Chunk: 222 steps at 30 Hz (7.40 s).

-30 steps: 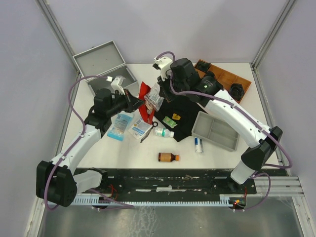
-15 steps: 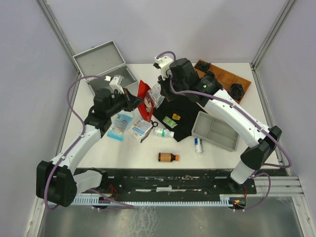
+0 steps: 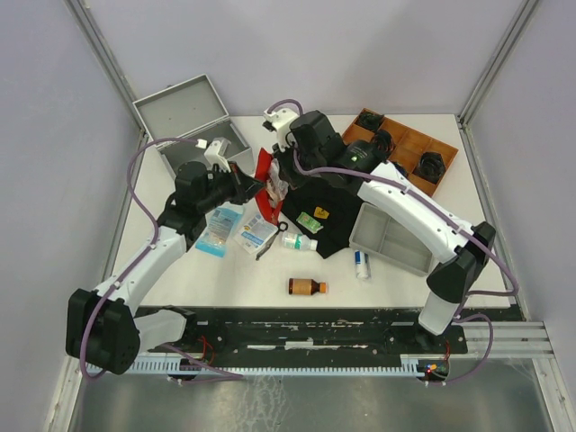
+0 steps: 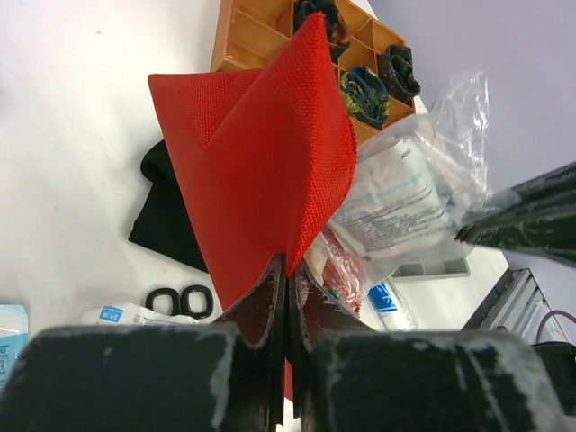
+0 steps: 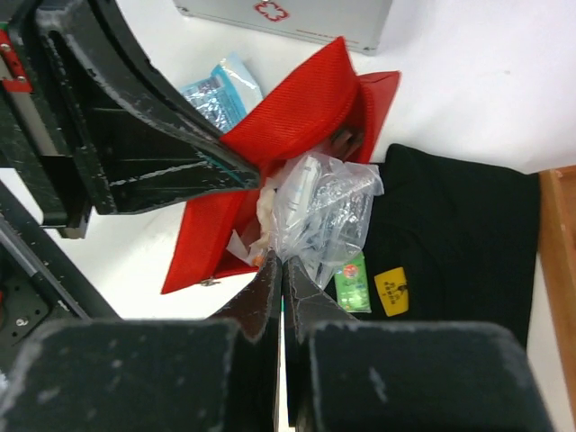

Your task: Organize the medicine kit

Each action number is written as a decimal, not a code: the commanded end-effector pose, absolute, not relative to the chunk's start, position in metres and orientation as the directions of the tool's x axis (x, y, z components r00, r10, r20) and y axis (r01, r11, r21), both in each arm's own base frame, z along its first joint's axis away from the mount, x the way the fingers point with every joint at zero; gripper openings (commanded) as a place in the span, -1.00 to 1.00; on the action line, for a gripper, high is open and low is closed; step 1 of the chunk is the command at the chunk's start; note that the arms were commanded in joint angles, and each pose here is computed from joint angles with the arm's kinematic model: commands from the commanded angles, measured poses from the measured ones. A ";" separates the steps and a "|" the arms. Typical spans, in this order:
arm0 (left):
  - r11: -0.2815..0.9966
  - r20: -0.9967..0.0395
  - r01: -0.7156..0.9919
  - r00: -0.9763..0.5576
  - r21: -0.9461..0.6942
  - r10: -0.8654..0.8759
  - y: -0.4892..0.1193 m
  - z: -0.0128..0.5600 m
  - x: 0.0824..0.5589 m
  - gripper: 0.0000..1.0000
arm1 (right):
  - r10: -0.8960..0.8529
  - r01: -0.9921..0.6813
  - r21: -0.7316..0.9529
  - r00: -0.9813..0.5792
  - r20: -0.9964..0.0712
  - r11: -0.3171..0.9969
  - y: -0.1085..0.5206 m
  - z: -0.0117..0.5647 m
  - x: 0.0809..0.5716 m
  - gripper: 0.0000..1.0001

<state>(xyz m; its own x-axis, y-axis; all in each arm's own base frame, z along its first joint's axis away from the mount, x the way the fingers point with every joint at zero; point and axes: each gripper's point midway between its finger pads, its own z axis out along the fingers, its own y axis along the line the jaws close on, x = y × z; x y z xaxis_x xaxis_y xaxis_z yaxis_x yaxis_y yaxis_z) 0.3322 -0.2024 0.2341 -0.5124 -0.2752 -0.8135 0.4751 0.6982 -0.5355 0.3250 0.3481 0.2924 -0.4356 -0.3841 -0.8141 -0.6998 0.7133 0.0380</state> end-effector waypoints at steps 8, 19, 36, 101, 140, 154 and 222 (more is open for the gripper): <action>0.633 -0.836 0.558 -0.452 -0.537 -0.311 -0.213 0.262 0.330 -0.95 | -0.294 -0.733 0.199 -0.485 -0.824 0.650 0.384 0.299 0.318 -0.99; 0.549 -0.836 0.634 -0.467 -0.545 -0.290 -0.225 0.265 0.315 -0.95 | -0.234 -0.697 0.221 -0.495 -0.837 0.682 0.373 0.300 0.352 -0.99; 0.574 -0.849 0.628 -0.440 -0.525 -0.293 -0.220 0.268 0.316 -0.95 | -0.327 -0.794 0.225 -0.466 -0.822 0.565 0.371 0.310 0.329 -0.20; 0.486 -0.895 0.752 -0.389 -0.445 -0.219 -0.229 0.281 0.296 -0.95 | -0.351 -0.847 0.048 -0.270 -0.897 0.529 0.314 0.309 0.318 0.62; -0.042 -0.956 0.971 -0.225 -0.237 0.191 -0.245 0.274 0.201 -0.95 | -0.442 -0.975 -0.209 0.223 -0.869 -0.080 0.301 0.282 0.236 0.66; -0.031 -0.939 0.961 -0.260 -0.274 0.224 -0.246 0.258 0.203 -0.95 | -0.383 -0.975 0.001 0.086 -0.920 -0.222 0.317 0.270 0.207 0.37; 0.386 -0.748 0.790 0.133 0.476 0.650 -0.219 0.205 0.261 0.98 | -0.338 -0.849 0.456 -0.525 -0.781 0.267 0.295 0.240 0.254 -0.76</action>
<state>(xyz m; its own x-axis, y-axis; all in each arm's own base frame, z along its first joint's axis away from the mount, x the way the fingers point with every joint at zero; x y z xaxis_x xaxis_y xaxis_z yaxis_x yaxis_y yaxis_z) 0.2569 -0.2081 0.1957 0.0237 0.6459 -0.7630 0.8028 0.4425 0.3996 0.2447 0.2881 0.2270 -0.5319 -0.3822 -0.7556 -0.8464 0.2677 0.4604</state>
